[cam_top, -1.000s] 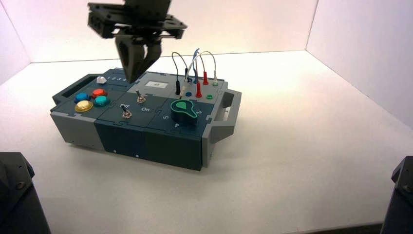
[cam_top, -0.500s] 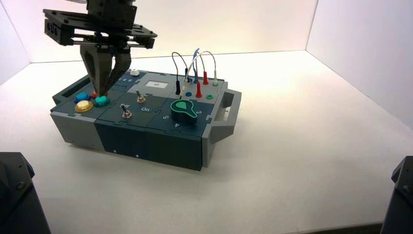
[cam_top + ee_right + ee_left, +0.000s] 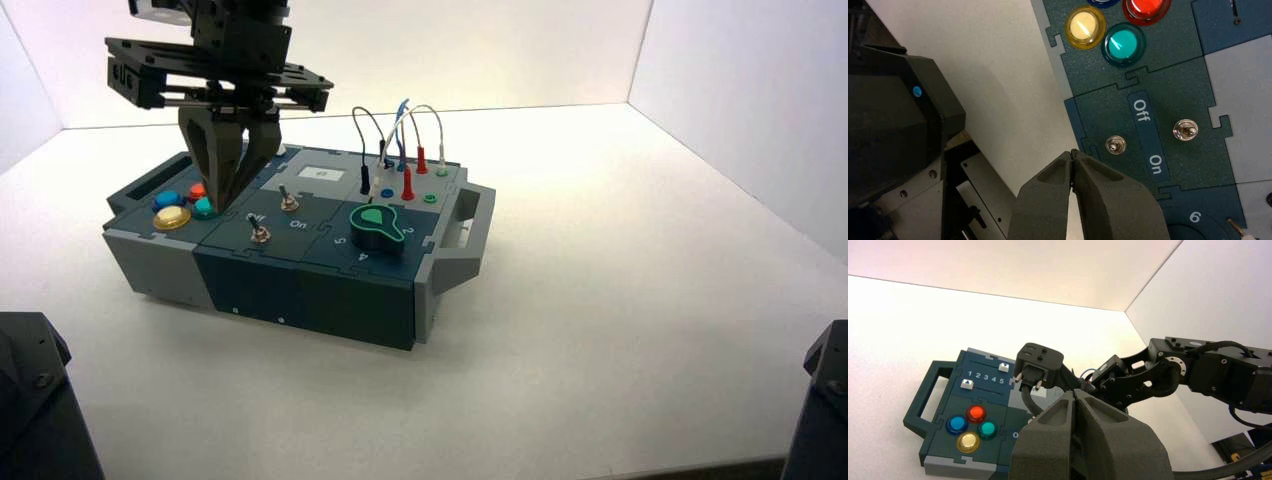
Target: Flip the bottom switch on with the right gripper.
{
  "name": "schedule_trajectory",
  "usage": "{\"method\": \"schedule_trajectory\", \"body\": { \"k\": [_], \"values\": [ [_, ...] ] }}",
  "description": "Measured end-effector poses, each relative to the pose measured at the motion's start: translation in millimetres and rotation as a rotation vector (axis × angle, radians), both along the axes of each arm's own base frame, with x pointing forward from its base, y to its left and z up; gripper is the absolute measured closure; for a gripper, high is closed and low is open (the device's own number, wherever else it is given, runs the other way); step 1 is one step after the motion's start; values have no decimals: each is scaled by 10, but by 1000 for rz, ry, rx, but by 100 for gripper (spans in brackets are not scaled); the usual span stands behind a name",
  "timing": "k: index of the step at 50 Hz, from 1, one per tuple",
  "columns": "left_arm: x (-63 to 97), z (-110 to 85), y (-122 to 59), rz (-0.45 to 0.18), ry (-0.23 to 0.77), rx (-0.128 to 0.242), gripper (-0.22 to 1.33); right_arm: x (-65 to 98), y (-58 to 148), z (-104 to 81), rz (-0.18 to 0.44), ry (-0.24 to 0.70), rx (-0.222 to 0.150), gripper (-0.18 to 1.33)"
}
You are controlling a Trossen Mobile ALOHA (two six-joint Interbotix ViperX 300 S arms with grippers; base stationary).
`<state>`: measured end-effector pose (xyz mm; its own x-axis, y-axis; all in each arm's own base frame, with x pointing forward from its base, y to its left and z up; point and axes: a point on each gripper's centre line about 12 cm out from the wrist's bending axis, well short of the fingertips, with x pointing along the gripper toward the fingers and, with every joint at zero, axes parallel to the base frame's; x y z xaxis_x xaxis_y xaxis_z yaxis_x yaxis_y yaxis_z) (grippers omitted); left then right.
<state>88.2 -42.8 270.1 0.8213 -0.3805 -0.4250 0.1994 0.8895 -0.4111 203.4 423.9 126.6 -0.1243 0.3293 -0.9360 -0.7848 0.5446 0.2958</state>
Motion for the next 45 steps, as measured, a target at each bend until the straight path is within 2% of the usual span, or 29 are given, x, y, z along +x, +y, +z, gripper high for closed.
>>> {"method": "schedule_trajectory", "body": {
  "k": [27,45],
  "values": [
    [0,0,1,-2,-3,6,128,1,6,-195,1,21,-35,129],
    [17,-12,-3,-3,9,11,128,99,119,-141,5,19,-21,129]
  ]
}}
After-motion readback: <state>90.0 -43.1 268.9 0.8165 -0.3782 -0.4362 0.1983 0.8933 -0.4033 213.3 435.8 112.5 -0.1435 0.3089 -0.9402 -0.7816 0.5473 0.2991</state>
